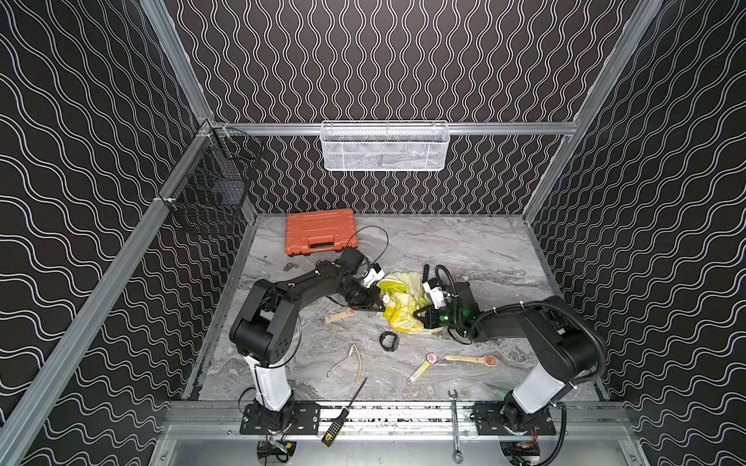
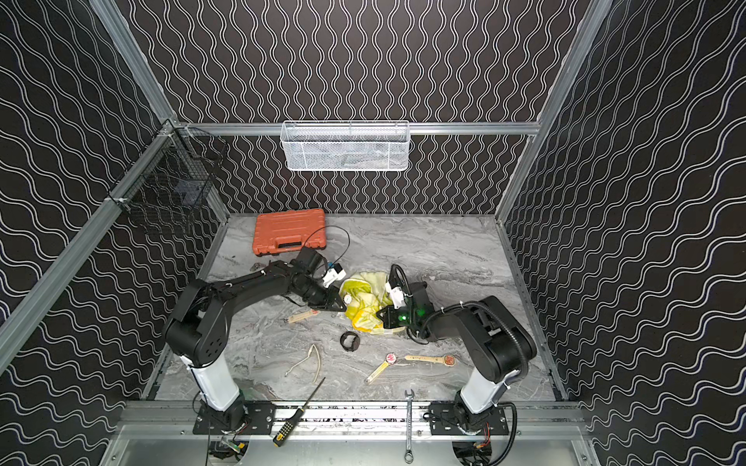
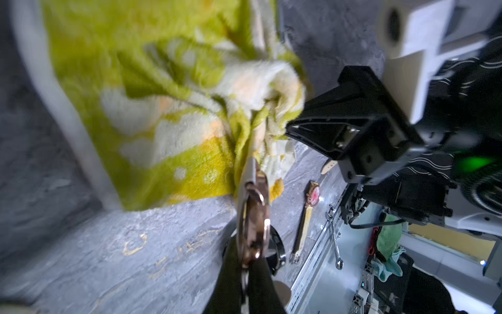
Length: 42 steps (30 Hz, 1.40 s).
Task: Wipe the watch dial
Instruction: Place the cleaning item at the center of the board, then place the watch at the center of the board.
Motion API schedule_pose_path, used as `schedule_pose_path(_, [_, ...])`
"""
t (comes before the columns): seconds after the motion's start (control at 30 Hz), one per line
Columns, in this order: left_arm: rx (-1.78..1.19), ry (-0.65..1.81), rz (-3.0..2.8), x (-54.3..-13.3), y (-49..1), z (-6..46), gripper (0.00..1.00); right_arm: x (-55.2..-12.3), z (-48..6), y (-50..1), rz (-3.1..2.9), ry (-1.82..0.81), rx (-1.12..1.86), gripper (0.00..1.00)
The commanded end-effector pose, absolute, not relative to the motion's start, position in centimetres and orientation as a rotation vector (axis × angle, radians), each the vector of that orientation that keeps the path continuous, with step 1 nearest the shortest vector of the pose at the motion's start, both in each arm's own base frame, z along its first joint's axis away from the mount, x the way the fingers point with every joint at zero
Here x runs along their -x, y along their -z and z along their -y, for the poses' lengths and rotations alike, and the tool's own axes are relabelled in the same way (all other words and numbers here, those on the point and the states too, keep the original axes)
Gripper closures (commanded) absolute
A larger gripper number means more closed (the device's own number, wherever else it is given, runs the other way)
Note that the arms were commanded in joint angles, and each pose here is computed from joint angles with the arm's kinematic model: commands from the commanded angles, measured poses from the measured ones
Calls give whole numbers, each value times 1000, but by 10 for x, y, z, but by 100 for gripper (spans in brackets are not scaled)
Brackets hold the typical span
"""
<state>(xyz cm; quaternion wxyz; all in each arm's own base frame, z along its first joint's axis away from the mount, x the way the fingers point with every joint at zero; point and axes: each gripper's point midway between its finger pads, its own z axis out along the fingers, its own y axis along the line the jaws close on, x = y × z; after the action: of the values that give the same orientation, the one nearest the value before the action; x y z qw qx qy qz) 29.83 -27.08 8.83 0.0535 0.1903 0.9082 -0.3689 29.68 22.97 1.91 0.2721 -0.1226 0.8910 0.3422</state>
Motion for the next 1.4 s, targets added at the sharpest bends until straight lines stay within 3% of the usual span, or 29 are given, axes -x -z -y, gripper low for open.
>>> schedule_pose_path(0.0, [-651, 1036, -2758, -307, -104, 252, 100, -294, -220, -13, -2425, -858, 325, 100])
schedule_pose_path(0.3, [-372, 783, -2880, -392, -60, 174, 100, -297, -217, -15, -2416, -817, 331, 100])
schedule_pose_path(0.43, [-307, 743, -2963, -406, -30, 155, 99, -299, -216, -20, -2407, -800, 344, 100])
schedule_pose_path(0.77, [-249, 556, -3095, -403, 3, 125, 87, -297, -214, -26, -2385, -796, 338, 100])
schedule_pose_path(0.97, [-208, 438, -3073, -406, -12, 102, 74, -298, -212, -32, -2357, -790, 329, 89])
schedule_pose_path(1.17, [-207, 357, -3035, -405, -36, 91, 69, -298, -215, -43, -2331, -815, 323, 83])
schedule_pose_path(1.37, [-204, 397, -2990, -377, -64, 92, 64, -300, -224, -67, -2296, -861, 332, 75])
